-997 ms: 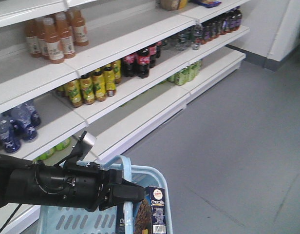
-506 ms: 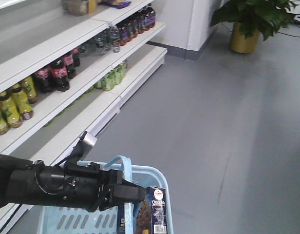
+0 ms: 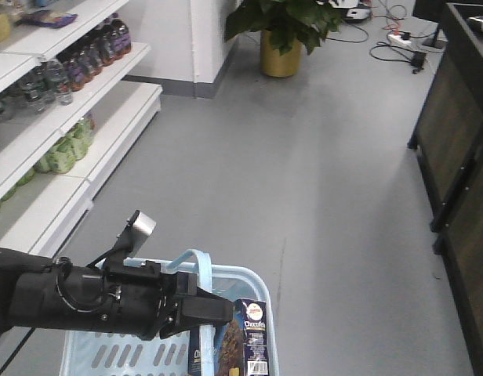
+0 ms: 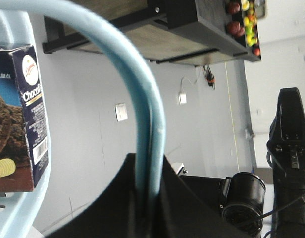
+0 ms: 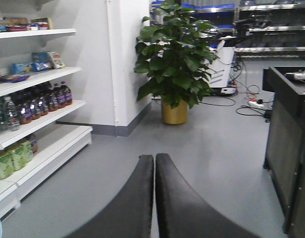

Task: Left arm holds basket, right arm returns cookies
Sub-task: 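Keep holding the basket while turning away from the shelves, then keep holding the basket while driving past the potted plant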

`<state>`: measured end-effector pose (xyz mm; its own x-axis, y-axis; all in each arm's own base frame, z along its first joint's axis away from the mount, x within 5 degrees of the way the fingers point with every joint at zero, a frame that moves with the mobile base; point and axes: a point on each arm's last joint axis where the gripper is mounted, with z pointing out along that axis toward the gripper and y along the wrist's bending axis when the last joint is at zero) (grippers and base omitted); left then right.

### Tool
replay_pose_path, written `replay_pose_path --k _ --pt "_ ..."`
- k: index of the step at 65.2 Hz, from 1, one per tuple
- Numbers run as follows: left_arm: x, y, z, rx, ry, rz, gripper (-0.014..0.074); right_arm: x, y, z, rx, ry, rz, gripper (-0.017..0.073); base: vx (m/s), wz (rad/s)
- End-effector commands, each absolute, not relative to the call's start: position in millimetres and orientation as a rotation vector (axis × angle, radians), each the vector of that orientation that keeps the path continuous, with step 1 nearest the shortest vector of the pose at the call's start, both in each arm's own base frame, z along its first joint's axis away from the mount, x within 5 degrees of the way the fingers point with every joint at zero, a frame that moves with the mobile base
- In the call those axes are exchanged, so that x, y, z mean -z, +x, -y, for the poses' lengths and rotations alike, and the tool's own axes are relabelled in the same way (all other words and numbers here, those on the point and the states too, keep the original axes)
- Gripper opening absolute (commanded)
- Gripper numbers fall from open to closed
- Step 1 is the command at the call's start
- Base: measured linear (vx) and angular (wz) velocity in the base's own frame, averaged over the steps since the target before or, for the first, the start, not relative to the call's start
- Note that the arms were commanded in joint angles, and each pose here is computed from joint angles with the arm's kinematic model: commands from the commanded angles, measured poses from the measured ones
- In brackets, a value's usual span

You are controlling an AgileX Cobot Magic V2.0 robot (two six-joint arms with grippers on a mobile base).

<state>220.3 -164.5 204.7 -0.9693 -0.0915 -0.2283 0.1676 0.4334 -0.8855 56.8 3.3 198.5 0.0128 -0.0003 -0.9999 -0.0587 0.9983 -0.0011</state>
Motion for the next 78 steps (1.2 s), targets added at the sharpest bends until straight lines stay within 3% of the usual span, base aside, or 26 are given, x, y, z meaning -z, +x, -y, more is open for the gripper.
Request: replay_pose_path --k 1,39,78 --pt "-231.7 219.9 168.6 1.695 0.064 -2.298 -0.0006 -206.0 55.5 -3.4 -0.04 -0.054 -1.472 -0.0008 0.14 -0.53" --pt "-231.7 219.9 168.6 1.695 0.064 -2.298 -0.0006 -206.0 55.5 -3.4 -0.04 -0.054 -1.472 -0.0008 0.14 -0.4" --pt "-231.7 219.9 168.6 1.695 0.064 -2.298 -0.0006 -206.0 55.5 -3.4 -0.04 -0.054 -1.472 -0.0008 0.23 0.0"
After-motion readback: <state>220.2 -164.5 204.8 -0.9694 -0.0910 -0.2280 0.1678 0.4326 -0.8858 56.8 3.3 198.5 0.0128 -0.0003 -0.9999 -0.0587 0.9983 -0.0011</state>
